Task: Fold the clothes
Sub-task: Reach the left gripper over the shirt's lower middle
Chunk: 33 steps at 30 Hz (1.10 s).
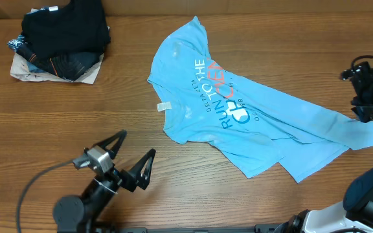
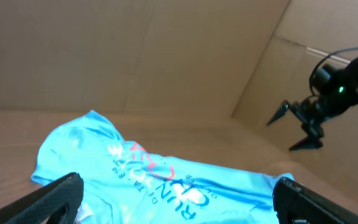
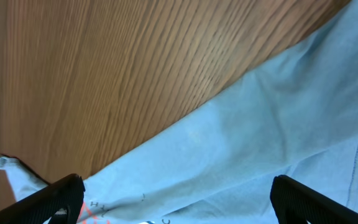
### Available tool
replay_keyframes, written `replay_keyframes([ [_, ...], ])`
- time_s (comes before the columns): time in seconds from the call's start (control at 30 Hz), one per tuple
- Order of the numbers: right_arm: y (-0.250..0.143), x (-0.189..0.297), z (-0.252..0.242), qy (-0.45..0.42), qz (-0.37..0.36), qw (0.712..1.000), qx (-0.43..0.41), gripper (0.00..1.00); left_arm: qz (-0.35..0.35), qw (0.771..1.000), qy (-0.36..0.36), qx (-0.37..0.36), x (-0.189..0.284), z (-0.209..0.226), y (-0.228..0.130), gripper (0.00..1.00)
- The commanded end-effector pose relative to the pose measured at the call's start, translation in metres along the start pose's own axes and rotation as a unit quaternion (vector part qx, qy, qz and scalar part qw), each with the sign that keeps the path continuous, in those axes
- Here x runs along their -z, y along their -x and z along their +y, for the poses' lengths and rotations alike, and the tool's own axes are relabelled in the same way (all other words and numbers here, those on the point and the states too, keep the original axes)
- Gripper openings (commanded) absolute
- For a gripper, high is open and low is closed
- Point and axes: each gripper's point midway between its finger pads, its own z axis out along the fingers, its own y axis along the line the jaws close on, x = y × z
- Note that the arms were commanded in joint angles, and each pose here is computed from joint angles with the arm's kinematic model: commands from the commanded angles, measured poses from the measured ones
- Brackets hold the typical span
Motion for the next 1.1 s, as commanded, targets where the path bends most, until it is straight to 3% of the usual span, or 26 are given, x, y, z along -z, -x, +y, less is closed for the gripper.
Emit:
replay_keyframes([
  [0.0,0.001,0.006,0.004,-0.017,-0.022,0.999,0.020,1.00,0.022,0.998,-0.016,-0.058,-0.008,-0.018,0.037,1.00],
  [0.17,-0.002,0.006,-0.001,-0.035,-0.021,0.999,0.022,1.00,0.059,0.993,-0.100,-0.037,-0.025,-0.044,0.056,1.00],
  [0.33,0.000,0.006,-0.008,-0.056,-0.029,0.998,0.023,1.00,0.069,0.991,-0.112,0.020,-0.040,-0.042,0.065,1.00],
  [0.5,0.002,0.006,-0.007,-0.052,-0.033,0.998,0.024,1.00,0.126,0.982,-0.131,0.047,-0.060,-0.052,0.055,1.00],
  [0.6,0.002,0.006,-0.007,-0.052,-0.033,0.998,0.024,1.00,0.176,0.979,-0.100,0.036,-0.076,-0.056,0.042,1.00],
  [0.73,0.001,0.006,-0.007,-0.054,-0.031,0.998,0.023,1.00,0.258,0.966,0.000,0.022,-0.099,-0.051,0.015,1.00],
  [0.8,0.001,0.006,-0.007,-0.054,-0.031,0.998,0.023,1.00,0.293,0.953,0.051,0.046,-0.107,-0.051,-0.001,1.00],
  [1.07,0.002,0.007,-0.007,-0.054,-0.034,0.998,0.020,1.00,0.416,0.887,0.103,0.170,-0.133,-0.073,-0.096,1.00],
])
